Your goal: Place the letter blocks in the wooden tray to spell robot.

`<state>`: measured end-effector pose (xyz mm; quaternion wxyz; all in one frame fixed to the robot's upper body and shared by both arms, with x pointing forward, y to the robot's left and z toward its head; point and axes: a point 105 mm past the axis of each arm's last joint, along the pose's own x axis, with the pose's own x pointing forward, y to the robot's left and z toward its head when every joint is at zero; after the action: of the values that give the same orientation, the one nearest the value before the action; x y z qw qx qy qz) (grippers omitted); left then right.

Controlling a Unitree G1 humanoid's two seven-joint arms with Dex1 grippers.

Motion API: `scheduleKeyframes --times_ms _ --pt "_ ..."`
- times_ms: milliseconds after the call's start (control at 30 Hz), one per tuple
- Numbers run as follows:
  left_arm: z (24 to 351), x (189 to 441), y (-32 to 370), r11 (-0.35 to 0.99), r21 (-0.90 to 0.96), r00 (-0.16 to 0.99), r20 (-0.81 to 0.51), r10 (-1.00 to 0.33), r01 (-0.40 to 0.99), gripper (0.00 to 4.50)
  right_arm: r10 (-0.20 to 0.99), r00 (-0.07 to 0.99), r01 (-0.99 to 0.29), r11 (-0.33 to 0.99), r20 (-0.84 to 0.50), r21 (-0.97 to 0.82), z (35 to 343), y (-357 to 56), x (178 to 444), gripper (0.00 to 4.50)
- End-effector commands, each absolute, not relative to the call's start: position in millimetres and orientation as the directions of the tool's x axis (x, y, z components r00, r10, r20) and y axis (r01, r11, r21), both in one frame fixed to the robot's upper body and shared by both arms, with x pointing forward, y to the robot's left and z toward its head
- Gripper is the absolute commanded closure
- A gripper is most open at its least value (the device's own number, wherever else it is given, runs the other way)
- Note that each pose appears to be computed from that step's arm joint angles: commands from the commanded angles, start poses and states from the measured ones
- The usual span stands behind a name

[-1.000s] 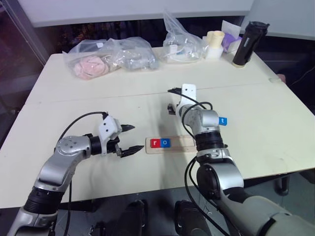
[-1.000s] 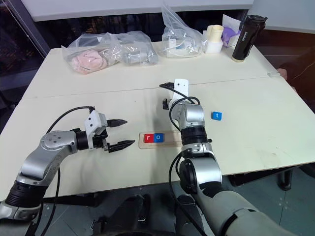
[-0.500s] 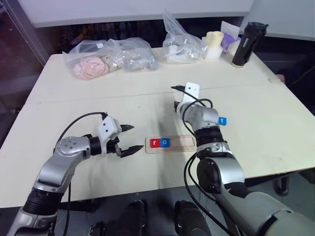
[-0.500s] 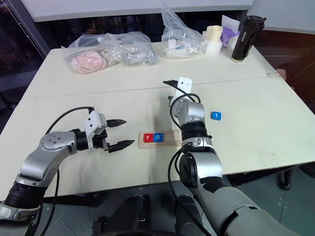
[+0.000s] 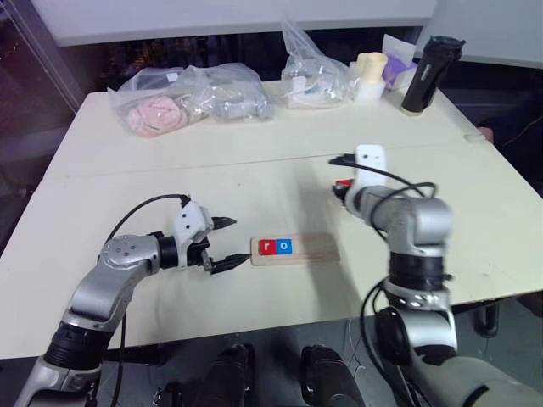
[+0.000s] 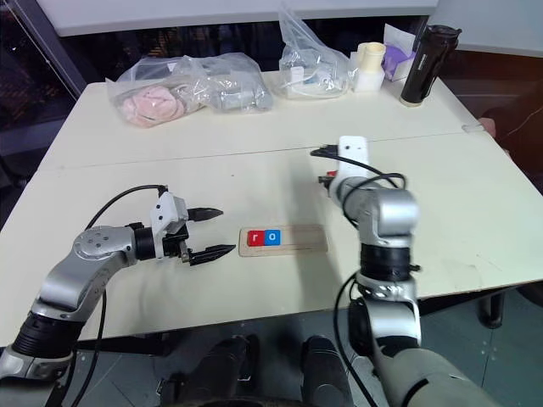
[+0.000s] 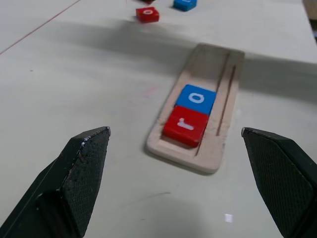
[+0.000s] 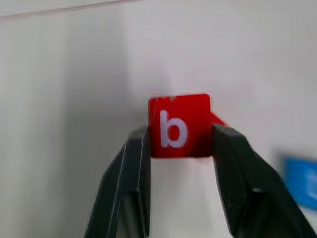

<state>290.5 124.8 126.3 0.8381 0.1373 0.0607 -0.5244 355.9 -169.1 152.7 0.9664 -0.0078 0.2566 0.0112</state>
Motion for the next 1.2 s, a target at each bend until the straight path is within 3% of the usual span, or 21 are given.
scheduleKeyframes --times_ms 33,200,433,467,600,633,733,800,933,1000,1200 --pt "134.3 287.8 118.7 0.369 0.181 0.404 -0.223 -0.887 0.912 0.0 0.059 0.874 -0.086 0.996 -0.482 -0.034 149.0 -178.2 320.8 3.36" --pt "135.5 289.2 115.9 0.335 0.184 0.372 -0.232 -0.899 0.924 0.0 0.051 0.857 -0.084 0.996 -0.513 -0.042 125.4 -190.1 285.7 3.36" --pt "136.5 292.7 113.0 0.324 0.189 0.363 -0.231 -0.903 0.927 0.0 0.027 0.801 -0.044 0.999 -0.598 -0.015 96.4 -197.0 270.9 3.36" --pt "136.5 292.9 113.1 0.323 0.19 0.362 -0.232 -0.903 0.927 0.0 0.027 0.798 -0.043 0.999 -0.602 -0.013 95.1 -197.4 269.9 2.29" --pt "136.4 294.2 115.4 0.329 0.194 0.37 -0.236 -0.899 0.924 0.0 0.082 0.789 -0.122 0.992 -0.609 -0.025 100.4 -199.9 269.3 0.27" --pt "136.4 294.3 115.7 0.33 0.195 0.371 -0.236 -0.898 0.924 0.0 0.122 0.783 -0.179 0.983 -0.61 -0.033 104.3 -196.9 269.2 0.12" --pt "136.4 295.1 115.3 0.333 0.199 0.375 -0.234 -0.897 0.922 0.0 0.306 0.736 -0.455 0.884 -0.603 -0.107 115.0 -187.9 263.8 0.12" --pt "136.4 295.6 114.7 0.335 0.201 0.377 -0.232 -0.897 0.921 0.0 0.347 0.699 -0.558 0.812 -0.625 -0.173 114.4 -196.6 262.3 0.12" --pt "137.0 296.6 112.8 0.337 0.204 0.379 -0.225 -0.898 0.919 0.0 0.493 0.593 -0.786 0.529 -0.637 -0.321 116.8 -218.6 265.6 0.12" --pt "137.5 297.1 111.7 0.337 0.205 0.379 -0.222 -0.898 0.919 0.0 0.529 0.534 -0.833 0.462 -0.659 -0.304 110.8 -229.8 267.5 0.12" --pt "139.3 297.3 111.2 0.341 0.212 0.385 -0.217 -0.897 0.916 0.0 0.552 0.506 -0.862 0.342 -0.662 -0.374 110.5 -241.9 294.8 0.12"
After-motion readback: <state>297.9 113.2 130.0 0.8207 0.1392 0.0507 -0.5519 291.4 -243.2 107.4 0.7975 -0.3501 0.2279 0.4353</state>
